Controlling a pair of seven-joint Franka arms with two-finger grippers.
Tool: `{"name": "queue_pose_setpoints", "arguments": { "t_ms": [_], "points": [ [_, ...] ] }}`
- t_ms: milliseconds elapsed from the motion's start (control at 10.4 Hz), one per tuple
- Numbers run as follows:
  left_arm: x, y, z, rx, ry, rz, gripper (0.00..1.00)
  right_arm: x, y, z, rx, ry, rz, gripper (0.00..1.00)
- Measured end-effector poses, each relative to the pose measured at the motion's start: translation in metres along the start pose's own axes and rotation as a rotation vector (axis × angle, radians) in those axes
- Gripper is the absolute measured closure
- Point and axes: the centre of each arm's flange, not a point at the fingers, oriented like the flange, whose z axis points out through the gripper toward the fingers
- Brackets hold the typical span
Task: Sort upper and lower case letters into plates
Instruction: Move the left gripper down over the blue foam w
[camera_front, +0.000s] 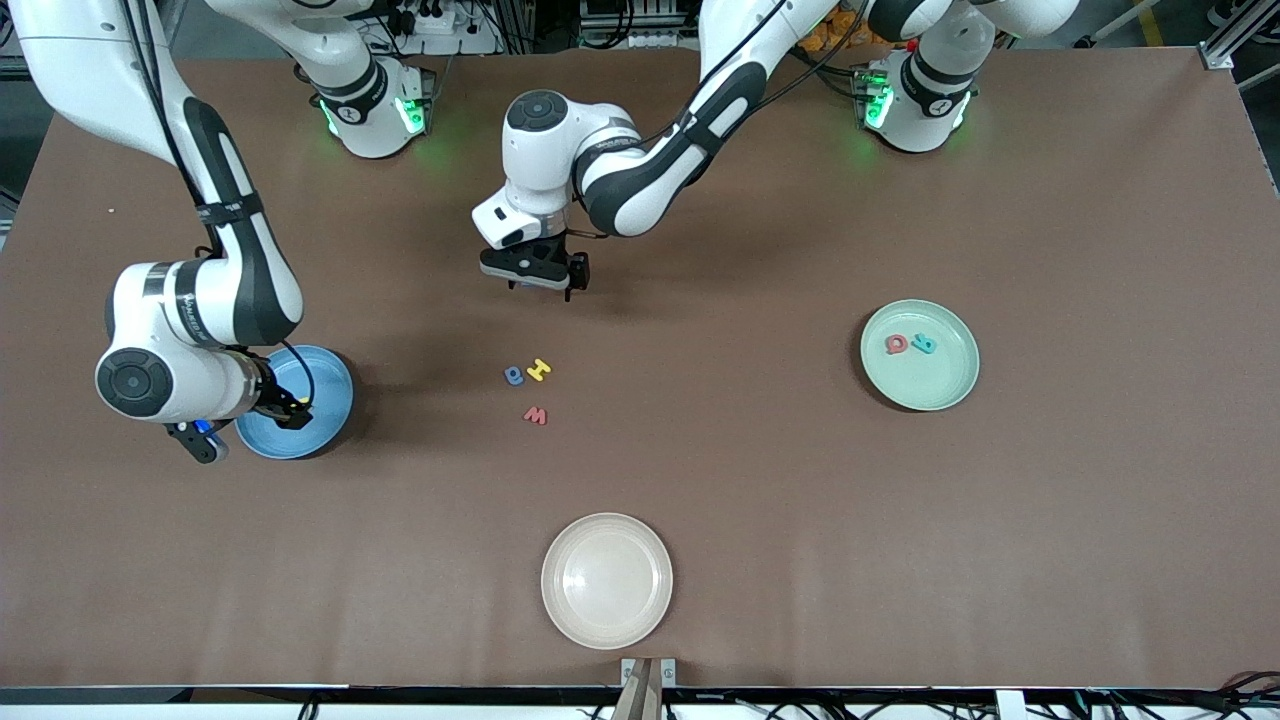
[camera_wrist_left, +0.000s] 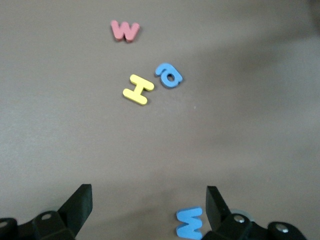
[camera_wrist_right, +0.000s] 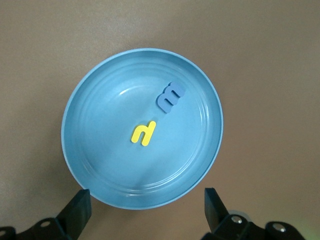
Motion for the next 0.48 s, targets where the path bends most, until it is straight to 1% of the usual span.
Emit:
{"name": "queue_pose_setpoints", "arguments": {
  "t_ms": [193, 483],
  "points": [
    [-0.015, 0.008, 0.013, 0.006, -0.019, 0.093, 0.00, 0.000, 0.000, 0.000, 0.000, 0.000, -0.001, 0.00],
    [-0.027, 0.005, 0.041, 0.016, -0.043, 0.117, 0.00, 0.000, 0.000, 0.000, 0.000, 0.000, -0.003, 0.00]
  ]
}}
